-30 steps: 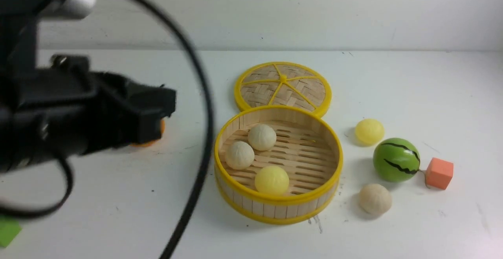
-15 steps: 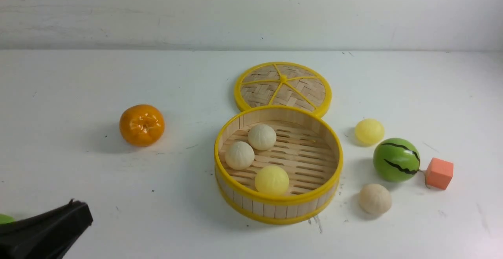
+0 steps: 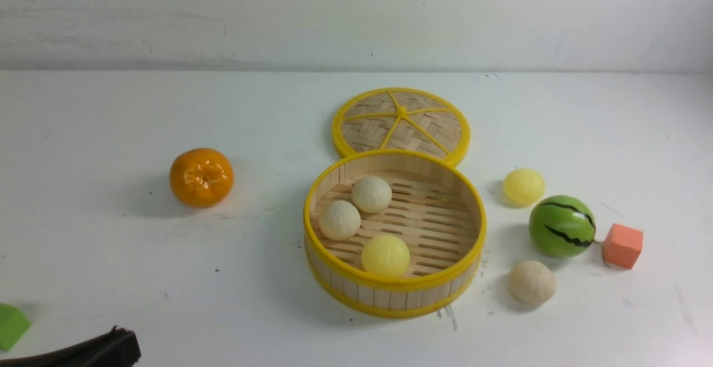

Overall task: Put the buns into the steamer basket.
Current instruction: Use the right arm to grab a steamed stuffed bun

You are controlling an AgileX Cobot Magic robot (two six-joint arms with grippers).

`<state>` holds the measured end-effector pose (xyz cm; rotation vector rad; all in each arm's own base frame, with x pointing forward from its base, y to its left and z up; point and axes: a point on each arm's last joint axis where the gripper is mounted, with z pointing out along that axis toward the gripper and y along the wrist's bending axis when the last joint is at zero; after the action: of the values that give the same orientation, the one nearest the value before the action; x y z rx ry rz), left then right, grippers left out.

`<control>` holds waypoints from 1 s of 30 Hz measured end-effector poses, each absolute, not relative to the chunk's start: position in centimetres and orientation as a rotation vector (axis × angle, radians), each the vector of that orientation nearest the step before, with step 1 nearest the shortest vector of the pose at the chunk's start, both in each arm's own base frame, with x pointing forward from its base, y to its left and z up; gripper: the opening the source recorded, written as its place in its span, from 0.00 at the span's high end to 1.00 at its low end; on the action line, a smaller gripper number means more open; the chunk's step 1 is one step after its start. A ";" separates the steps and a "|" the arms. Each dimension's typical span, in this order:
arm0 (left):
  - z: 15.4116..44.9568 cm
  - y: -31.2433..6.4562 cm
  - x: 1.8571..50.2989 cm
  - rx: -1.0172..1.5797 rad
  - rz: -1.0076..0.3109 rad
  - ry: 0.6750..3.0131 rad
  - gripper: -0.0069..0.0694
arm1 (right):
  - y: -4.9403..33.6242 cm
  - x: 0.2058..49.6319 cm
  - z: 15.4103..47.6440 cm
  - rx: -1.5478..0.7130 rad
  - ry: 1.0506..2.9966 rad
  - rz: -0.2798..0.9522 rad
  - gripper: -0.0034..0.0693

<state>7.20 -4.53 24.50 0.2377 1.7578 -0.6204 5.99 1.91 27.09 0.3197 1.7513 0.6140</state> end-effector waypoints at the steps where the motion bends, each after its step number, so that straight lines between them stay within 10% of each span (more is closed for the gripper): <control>1: 24.5 -4.5 7.2 0.238 -0.620 1.758 0.93 | 2.4 7.1 28.3 0.241 1.908 0.572 0.63; 11: 24.5 -4.5 7.2 0.238 -0.621 1.757 0.93 | 4.8 20.9 28.7 -0.047 2.693 0.472 0.63; 30: 24.4 -4.6 7.2 0.244 -0.620 1.775 0.92 | 10.6 34.0 21.5 -0.173 2.877 0.169 0.62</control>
<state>7.22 -4.59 24.35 0.2437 1.7746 -0.6204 34.04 10.62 21.55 -0.1727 2.8767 0.1690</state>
